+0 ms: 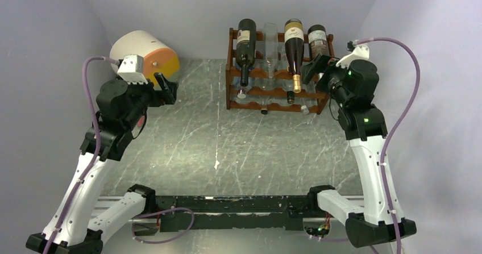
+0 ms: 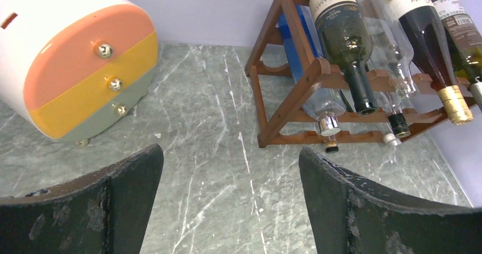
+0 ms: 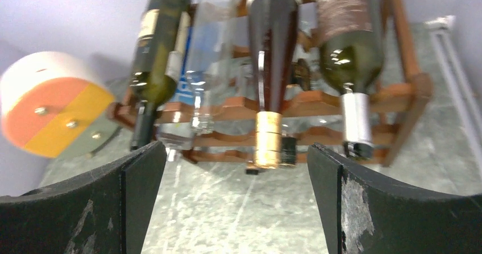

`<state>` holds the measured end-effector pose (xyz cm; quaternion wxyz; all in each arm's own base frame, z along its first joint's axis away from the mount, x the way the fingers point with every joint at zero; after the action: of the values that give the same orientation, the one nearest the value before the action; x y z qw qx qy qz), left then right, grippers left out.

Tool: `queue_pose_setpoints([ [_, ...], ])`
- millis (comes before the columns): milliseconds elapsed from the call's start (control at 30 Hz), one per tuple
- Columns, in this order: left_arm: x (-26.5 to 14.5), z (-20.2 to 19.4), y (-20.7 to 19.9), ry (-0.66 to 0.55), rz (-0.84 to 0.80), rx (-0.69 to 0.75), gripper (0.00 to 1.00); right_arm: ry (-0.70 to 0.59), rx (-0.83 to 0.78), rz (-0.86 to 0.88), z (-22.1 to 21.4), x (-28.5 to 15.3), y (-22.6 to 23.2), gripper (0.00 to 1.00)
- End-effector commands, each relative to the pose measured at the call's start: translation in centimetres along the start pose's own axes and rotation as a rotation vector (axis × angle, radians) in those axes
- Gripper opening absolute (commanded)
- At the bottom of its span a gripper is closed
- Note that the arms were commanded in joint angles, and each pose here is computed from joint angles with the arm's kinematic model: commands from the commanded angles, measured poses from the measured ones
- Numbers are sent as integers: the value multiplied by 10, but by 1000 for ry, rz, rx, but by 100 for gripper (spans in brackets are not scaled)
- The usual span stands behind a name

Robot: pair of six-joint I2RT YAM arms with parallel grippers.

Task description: Take the wine bottle off the wine rack

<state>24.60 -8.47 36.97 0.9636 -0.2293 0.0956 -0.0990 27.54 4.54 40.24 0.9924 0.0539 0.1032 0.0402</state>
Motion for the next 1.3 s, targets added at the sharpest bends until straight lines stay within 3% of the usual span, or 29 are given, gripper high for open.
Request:
queue_pose_setpoints([
  [0, -8, -1, -13, 27, -84, -18, 93, -47, 43, 247, 17, 10, 35, 100],
  [133, -8, -11, -18, 63, -143, -22, 93, 42, 59, 315, 18, 39, 59, 100],
  [300, -7, -17, -19, 114, -148, -32, 93, 138, -66, 306, 4, 73, 112, 100],
  [433, -8, -23, -21, 149, -167, -41, 93, 192, -117, 166, -3, 104, 110, 100],
  [900, -18, -41, -18, 221, -183, -57, 93, 266, -224, -78, -34, 191, 102, 97],
  [1267, -16, -42, -18, 233, -180, -57, 93, 330, -290, -131, -64, 223, 99, 92],
])
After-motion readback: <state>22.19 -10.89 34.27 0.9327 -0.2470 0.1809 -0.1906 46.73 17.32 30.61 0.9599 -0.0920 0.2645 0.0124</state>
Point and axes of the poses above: each gripper's point midway between its finger pads, its own x axis out along the fingers, its own y axis along the line the jaws close on, z = x × y, the point moved 5 cm from there along -x, back along the fingers, and after that the axes turned 11 degrees about -x, right-handed, at the moved point
